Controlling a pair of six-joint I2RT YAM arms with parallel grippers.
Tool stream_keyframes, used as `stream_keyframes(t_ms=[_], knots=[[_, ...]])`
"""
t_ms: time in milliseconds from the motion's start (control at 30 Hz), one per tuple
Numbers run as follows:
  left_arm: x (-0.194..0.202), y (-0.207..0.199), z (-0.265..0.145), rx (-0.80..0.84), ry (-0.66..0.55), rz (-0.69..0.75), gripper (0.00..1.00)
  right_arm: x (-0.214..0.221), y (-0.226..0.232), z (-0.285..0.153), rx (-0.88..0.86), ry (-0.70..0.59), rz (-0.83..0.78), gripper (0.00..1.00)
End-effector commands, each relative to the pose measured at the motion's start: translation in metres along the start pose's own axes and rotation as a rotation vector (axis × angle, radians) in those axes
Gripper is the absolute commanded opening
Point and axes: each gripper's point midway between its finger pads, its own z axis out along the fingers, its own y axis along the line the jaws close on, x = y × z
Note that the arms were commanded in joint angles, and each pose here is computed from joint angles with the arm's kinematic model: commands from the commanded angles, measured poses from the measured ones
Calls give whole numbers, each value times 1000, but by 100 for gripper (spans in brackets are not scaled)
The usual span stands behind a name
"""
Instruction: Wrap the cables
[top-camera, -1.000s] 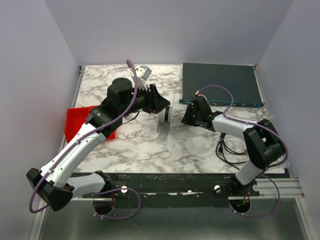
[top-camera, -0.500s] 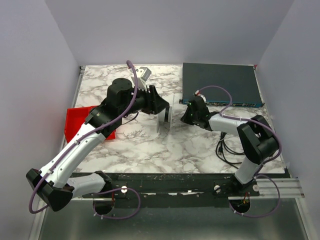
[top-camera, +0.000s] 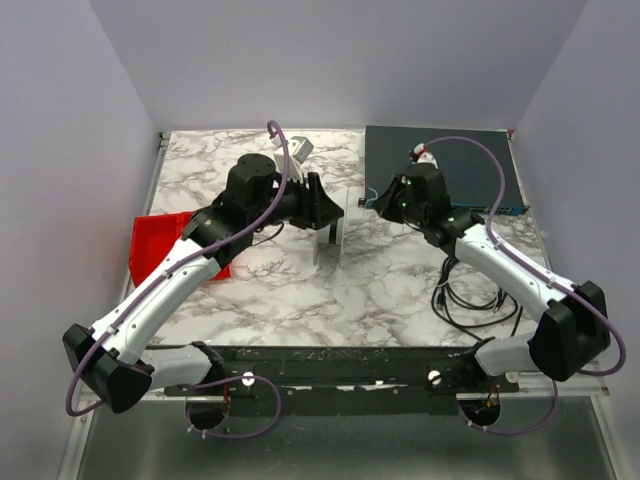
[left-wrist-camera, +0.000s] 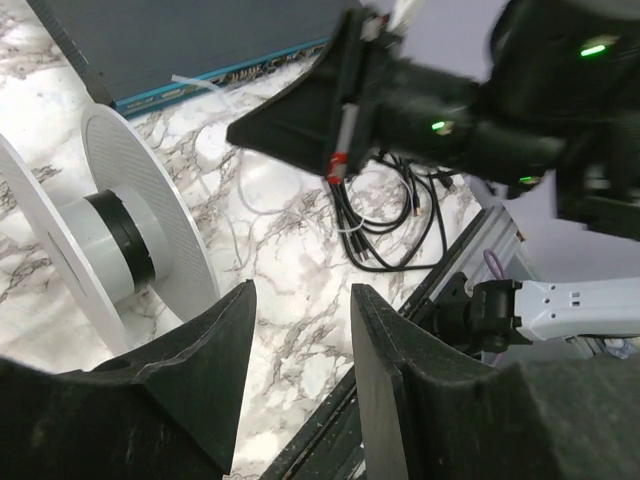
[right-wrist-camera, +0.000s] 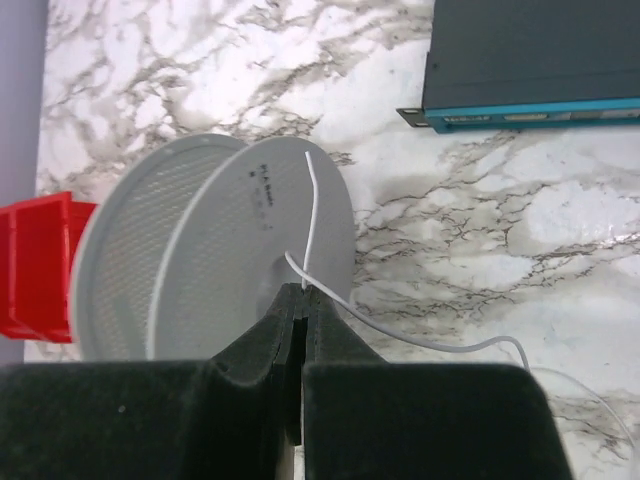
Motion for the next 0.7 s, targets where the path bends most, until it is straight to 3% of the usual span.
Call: stream_keyframes(t_ms=[0,100,367,667], knots=[[1,-11,15,50,28,17,43,-6,7,-28,4,60,-61,1],[5,-15,26,61,48,20,43,-5,-2,-32,71,108,-80,1],[24,-22,59,22,94,54,42,-15,17,-54,4,130,-38,1],[26,-24,96,-44,51,56,38,-32,36,-74,-16,158,11,1]])
